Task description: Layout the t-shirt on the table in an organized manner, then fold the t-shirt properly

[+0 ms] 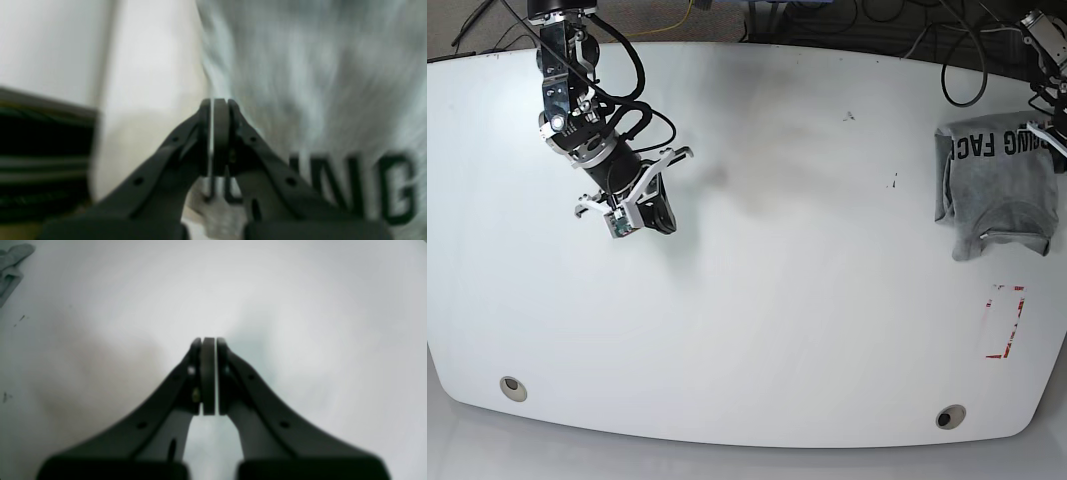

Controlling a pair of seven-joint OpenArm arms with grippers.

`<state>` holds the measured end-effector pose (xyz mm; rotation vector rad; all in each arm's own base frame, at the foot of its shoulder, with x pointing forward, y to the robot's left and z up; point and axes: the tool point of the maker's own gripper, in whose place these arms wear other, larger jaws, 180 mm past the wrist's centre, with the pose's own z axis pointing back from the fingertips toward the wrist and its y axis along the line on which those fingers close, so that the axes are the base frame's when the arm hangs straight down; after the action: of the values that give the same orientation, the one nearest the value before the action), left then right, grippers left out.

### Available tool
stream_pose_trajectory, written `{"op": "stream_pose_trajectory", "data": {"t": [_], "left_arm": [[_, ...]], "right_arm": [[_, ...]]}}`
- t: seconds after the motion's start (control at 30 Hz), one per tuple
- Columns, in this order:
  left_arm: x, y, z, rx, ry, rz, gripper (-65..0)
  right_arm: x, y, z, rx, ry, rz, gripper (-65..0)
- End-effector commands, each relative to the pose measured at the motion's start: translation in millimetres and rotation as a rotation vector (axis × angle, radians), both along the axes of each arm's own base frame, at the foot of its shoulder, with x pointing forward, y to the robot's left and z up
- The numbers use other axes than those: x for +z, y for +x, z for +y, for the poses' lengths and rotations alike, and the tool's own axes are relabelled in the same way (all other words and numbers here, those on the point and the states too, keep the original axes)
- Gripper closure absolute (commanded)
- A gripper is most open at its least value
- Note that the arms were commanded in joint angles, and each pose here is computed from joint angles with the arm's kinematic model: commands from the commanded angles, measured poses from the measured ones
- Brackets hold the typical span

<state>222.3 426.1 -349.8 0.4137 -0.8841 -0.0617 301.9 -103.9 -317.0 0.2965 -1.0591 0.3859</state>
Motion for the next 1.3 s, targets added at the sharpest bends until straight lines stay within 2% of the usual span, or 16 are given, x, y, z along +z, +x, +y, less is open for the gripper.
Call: {"op": "stream_pose_trajectory", "data": {"t": [0.0, 0.23, 0.33, 0.6, 0.73, 0.9, 1.07, 1.27], "left_arm": [[37, 14, 3, -0.024, 0.063, -0.091, 0.0], [78, 37, -25, -0.102, 0.066, -0.234, 0.0], [85, 56, -49, -0.173, 0.055, -0.264, 0.0], [88, 85, -103, -0.228, -0.038, -0.36, 0.0], [87, 100, -131, -0.271, -0.085, -0.386, 0.0], [83, 114, -168, -0.324, -0.149, -0.414, 0.0], [87, 123, -221, -0.439, -0.188, -0.49, 0.0], [79, 119, -277, -0.532, -0.27, -0.517, 0.0]], "right_arm": [[18, 8, -7, -0.013, 0.005, -0.065, -0.3], [22, 12, -12, -0.026, 0.002, -0.077, -0.3], [23, 13, -12, -0.026, 0.001, -0.081, -0.3], [26, 17, -15, -0.032, -0.009, -0.093, -0.3], [25, 19, -25, -0.035, -0.088, -0.109, -0.3], [32, 24, -32, -0.036, -0.167, -0.183, -0.3], [33, 27, -41, -0.044, -0.269, -0.23, -0.3], [32, 22, -63, -0.108, -0.28, -0.234, -0.3]]}}
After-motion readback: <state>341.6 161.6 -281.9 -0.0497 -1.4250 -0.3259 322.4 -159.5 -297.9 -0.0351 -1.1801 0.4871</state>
